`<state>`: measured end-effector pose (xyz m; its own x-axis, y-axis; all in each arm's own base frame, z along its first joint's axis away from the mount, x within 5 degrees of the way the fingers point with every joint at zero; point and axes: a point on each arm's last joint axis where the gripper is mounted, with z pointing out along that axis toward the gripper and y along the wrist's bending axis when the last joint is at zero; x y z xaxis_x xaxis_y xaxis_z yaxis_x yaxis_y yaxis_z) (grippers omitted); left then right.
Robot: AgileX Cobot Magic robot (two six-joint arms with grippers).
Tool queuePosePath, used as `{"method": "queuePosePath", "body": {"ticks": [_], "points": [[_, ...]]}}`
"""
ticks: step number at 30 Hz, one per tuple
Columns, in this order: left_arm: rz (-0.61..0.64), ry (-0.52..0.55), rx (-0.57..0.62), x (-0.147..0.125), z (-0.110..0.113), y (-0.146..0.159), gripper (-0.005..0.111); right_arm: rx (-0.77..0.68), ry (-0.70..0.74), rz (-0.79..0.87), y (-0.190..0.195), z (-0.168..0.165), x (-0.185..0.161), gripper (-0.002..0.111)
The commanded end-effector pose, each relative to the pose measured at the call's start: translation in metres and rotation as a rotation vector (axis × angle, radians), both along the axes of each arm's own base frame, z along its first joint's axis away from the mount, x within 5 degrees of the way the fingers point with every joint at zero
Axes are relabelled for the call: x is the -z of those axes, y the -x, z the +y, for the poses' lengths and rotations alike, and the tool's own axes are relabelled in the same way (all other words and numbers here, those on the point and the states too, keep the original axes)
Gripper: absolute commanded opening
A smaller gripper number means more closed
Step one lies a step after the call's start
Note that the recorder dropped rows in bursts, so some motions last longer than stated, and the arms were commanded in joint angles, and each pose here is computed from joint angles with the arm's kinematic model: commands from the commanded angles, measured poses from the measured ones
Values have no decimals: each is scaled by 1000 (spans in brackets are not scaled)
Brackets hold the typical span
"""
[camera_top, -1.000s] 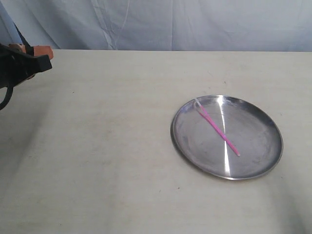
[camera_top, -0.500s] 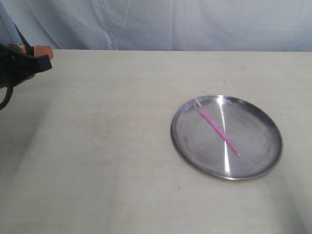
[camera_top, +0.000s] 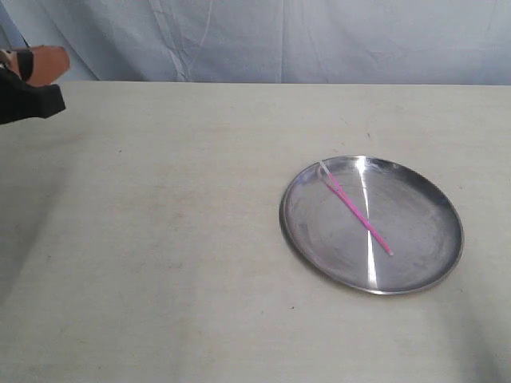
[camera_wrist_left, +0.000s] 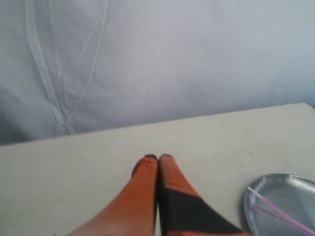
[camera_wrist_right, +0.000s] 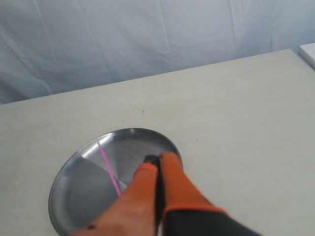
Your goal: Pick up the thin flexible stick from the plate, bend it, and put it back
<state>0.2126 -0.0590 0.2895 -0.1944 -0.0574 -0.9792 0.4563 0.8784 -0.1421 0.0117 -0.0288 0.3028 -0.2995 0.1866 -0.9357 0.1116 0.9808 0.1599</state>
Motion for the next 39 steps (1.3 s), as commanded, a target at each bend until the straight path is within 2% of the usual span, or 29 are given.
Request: {"method": "queuePosePath", "body": {"ticks": [1,3,7,14,19,22,27,29,34,39], "points": [[-190,-125,31,-24,3,34,0,3,3,-16,0,0,-1,0],[-225,-158,19,-25,5,49,0,3,3,-16,0,0,-1,0],[-258,-156,-21,-14,12,80,0,3,3,-16,0,0,-1,0],[-264,-158,-30,23,17,114,0,3,7,-16,0,0,-1,0],[-283,-163,-80,51,24,136,0,3,5,-16,0,0,-1,0],[-279,-76,-159,61,31,145,0,3,5,-16,0,0,-1,0],[-74,251,-415,77,54,151,0,3,5,-16,0,0,-1,0],[-23,279,-468,82,58,153,0,3,5,-16,0,0,-1,0],[-17,298,-491,84,60,157,0,3,5,-18,0,0,-1,0],[126,356,-546,96,64,158,0,2,3,-17,0,0,-1,0]]}}
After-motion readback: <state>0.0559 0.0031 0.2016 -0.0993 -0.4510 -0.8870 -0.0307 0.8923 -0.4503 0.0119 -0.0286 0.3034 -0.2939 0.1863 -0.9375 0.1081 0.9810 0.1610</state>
